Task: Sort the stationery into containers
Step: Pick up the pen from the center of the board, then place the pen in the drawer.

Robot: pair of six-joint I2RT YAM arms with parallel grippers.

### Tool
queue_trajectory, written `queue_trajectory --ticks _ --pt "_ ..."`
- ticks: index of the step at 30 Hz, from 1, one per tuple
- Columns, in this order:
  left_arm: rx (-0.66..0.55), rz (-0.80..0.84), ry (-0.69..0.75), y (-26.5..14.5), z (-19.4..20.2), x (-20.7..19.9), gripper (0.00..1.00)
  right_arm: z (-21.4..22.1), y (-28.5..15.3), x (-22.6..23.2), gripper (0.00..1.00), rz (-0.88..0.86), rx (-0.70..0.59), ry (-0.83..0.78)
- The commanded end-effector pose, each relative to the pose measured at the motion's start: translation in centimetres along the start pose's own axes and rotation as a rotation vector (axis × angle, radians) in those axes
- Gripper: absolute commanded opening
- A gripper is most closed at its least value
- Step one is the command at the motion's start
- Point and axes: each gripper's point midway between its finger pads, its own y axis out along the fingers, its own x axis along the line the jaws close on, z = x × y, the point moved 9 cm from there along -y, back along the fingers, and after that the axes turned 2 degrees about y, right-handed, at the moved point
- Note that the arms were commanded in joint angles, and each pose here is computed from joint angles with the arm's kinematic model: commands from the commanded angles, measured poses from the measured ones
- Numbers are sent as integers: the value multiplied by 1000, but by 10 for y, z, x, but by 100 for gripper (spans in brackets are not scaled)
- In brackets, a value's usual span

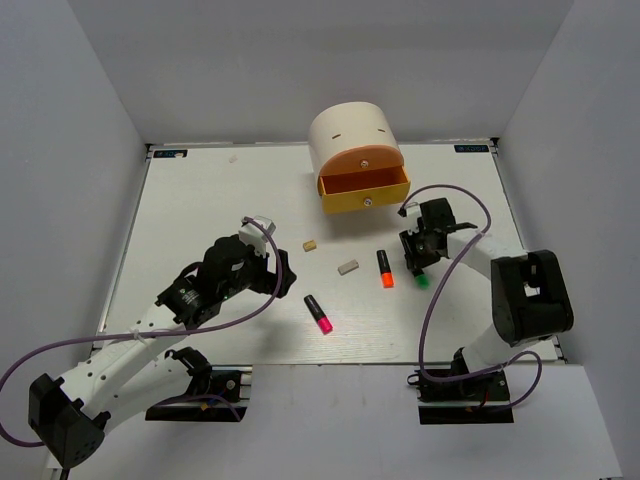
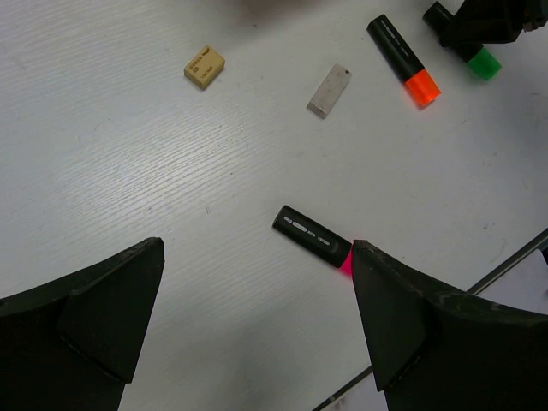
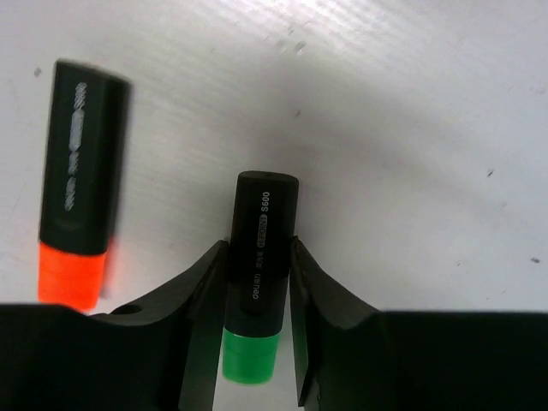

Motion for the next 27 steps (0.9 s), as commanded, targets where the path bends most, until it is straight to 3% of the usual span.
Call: queue_trajectory --ticks 1,3,4,6,11,14,20,27 --pt "-44 -7 2 -6 -9 -1 100 -1 -28 10 19 -85 -65 -56" --pt "-35 -10 2 -4 -8 -1 100 -2 -44 15 17 -133 -102 -88" --pt "-35 -10 2 -4 -8 -1 100 -11 -67 21 15 -187 -213 -158" --pt "-7 26 -8 -1 -5 -4 100 -17 -84 26 15 -218 -278 -224" --pt "10 39 -53 4 -6 -6 100 -55 -148 36 15 -242 -641 -523" --pt "54 40 -110 7 -3 -9 99 -79 -169 38 15 -232 -779 -713" --pt "103 73 -269 11 6 -19 96 -137 -189 32 17 -137 -917 -936" --pt "204 28 -447 24 23 -22 93 -173 -176 30 23 -48 -979 -1196"
